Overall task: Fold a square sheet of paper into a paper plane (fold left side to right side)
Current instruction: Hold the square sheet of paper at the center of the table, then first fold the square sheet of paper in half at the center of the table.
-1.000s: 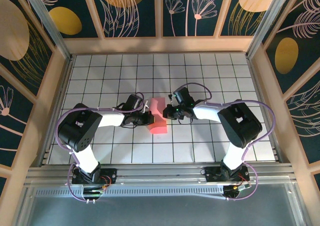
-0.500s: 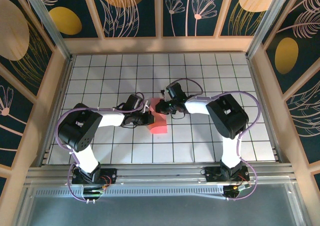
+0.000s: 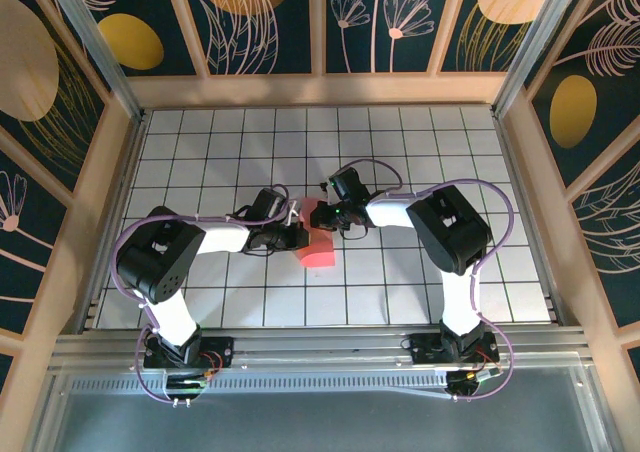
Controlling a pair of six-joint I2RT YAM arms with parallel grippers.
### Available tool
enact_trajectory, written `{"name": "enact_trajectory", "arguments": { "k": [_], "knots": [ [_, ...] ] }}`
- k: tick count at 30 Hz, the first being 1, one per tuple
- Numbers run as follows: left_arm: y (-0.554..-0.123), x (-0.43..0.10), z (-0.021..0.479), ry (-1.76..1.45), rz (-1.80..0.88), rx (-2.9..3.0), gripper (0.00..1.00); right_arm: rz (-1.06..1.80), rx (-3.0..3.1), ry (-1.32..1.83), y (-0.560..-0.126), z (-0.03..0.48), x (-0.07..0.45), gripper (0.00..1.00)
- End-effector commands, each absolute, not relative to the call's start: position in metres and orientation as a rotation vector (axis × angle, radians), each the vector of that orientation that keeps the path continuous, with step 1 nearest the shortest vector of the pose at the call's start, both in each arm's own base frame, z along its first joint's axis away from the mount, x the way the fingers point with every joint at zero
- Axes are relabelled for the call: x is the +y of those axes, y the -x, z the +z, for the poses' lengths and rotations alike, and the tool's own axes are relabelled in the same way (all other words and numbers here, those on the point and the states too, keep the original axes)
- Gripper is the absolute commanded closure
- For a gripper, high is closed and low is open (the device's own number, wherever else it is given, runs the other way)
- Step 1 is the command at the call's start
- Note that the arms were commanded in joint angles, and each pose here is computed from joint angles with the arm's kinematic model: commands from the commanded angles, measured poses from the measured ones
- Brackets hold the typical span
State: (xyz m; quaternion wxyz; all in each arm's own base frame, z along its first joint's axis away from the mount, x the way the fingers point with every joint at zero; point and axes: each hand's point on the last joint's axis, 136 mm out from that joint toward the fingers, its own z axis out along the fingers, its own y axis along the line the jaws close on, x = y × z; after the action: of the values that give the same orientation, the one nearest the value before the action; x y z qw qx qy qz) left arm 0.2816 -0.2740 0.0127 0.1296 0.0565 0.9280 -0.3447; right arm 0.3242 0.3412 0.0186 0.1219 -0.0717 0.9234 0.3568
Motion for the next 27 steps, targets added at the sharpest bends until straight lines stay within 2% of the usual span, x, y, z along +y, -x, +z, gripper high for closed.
{"name": "enact_trajectory", "arguments": {
  "k": [1,9,27],
  "knots": [
    [-0.259,-0.261,-0.008,-0.151,-0.931,2.793,0.99,0.853,2.819,0.096,-0.320,-0.018,0.309,1.00],
    [-0.230,-0.253,-0.004,-0.167,-0.953,2.821,0.99,0.778,2.856,0.044,-0.321,-0.030,0.291,1.00],
    [-0.167,-0.239,-0.019,-0.213,-0.943,2.936,0.99,0.762,2.863,0.048,-0.321,-0.031,0.288,1.00]
  ]
}}
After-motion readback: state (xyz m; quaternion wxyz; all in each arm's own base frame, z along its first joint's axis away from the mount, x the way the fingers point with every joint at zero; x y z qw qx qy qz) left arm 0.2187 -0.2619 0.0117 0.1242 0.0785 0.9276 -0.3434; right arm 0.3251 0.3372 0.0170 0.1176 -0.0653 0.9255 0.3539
